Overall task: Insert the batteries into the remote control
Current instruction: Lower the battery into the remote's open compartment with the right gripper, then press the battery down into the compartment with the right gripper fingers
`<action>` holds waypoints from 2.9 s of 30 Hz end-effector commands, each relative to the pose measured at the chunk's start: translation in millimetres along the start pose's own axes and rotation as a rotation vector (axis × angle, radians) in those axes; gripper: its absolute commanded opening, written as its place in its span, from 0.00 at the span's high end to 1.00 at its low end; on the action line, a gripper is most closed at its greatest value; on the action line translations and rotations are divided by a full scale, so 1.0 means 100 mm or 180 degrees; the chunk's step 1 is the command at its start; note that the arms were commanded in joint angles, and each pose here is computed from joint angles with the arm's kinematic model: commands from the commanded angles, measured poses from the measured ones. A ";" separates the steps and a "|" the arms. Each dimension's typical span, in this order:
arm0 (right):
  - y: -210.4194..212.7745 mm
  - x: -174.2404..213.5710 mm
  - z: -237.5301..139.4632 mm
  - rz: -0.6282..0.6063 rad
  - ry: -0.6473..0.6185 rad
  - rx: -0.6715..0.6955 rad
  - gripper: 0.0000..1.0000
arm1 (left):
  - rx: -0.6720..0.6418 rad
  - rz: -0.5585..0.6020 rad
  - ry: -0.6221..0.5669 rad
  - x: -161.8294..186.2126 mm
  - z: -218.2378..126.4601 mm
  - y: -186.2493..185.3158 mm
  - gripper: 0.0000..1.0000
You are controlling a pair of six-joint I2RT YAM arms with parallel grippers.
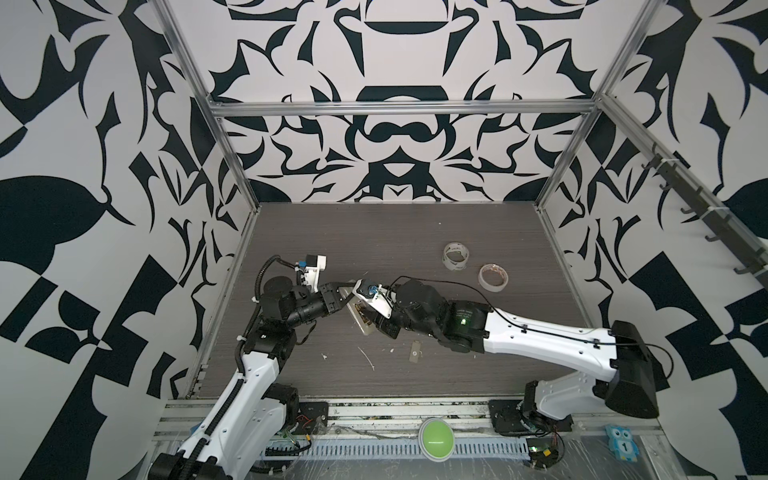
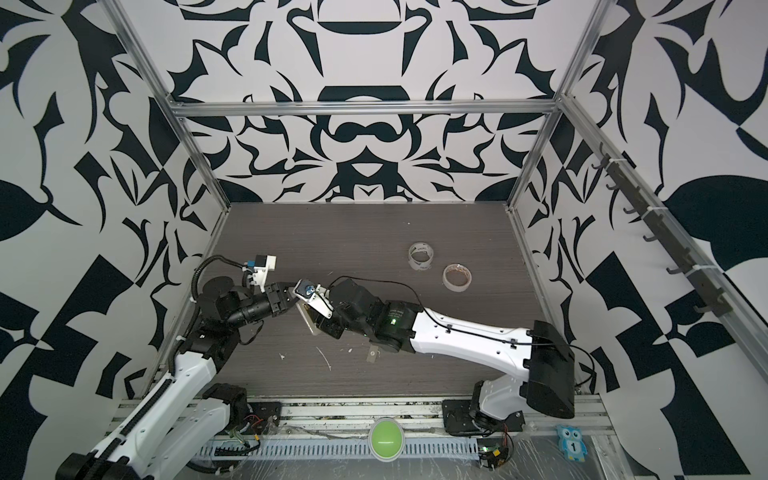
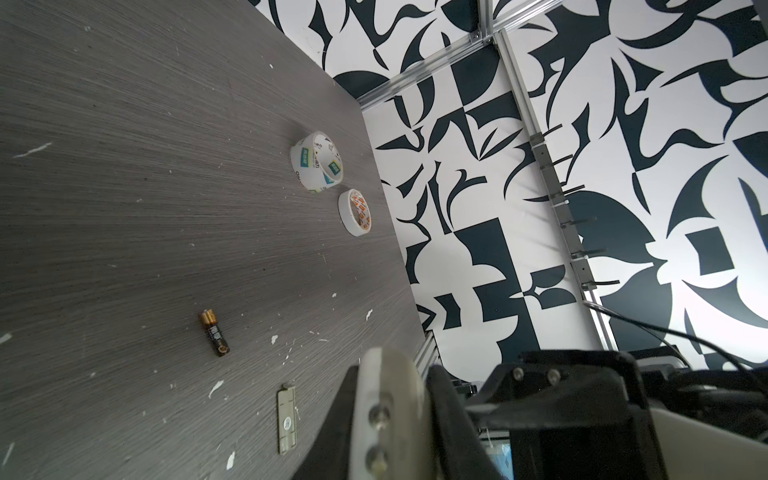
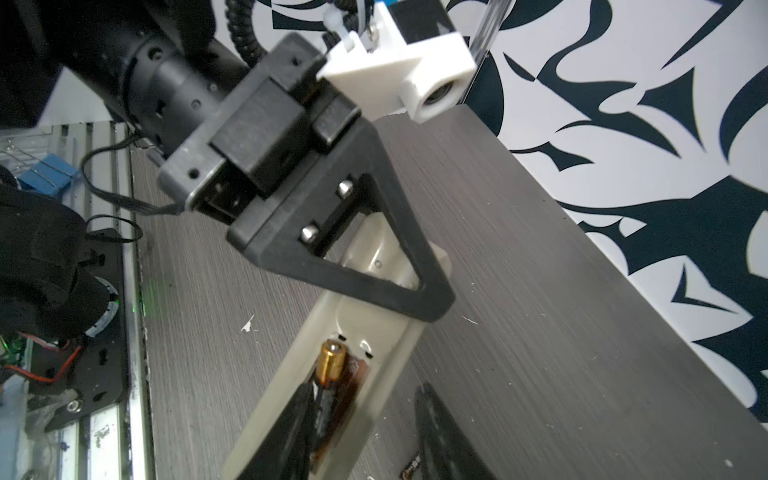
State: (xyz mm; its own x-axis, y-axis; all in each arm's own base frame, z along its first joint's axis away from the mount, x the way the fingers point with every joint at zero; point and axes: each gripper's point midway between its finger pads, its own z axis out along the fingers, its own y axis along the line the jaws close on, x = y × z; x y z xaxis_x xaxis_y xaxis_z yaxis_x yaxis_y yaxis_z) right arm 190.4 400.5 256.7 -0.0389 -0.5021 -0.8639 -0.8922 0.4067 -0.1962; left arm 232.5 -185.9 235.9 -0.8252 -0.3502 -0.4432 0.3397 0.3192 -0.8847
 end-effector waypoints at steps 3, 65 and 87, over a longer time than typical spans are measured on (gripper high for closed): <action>0.24 -0.19 -0.41 -0.0713 0.0039 -0.0590 0.53 | 0.0061 0.0213 0.0298 0.08 -0.05 -0.24 1.00; 0.46 0.01 -0.09 -0.1501 0.0799 -0.1143 0.73 | -0.0337 -0.0079 0.1056 0.47 -0.03 -0.02 1.00; 0.40 0.05 0.01 -0.1480 0.0842 -0.1038 0.76 | -0.0344 -0.0083 0.1059 0.48 -0.03 0.00 1.00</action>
State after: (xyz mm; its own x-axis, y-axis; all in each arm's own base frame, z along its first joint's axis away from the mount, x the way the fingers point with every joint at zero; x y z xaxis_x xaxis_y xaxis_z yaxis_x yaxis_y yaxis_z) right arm 152.6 409.1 227.9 0.3158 -0.7821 -0.5372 -0.9338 -0.1557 -0.3222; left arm 192.8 -199.0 209.7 -0.9497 -0.0680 -0.3057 0.2498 0.4243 -0.8704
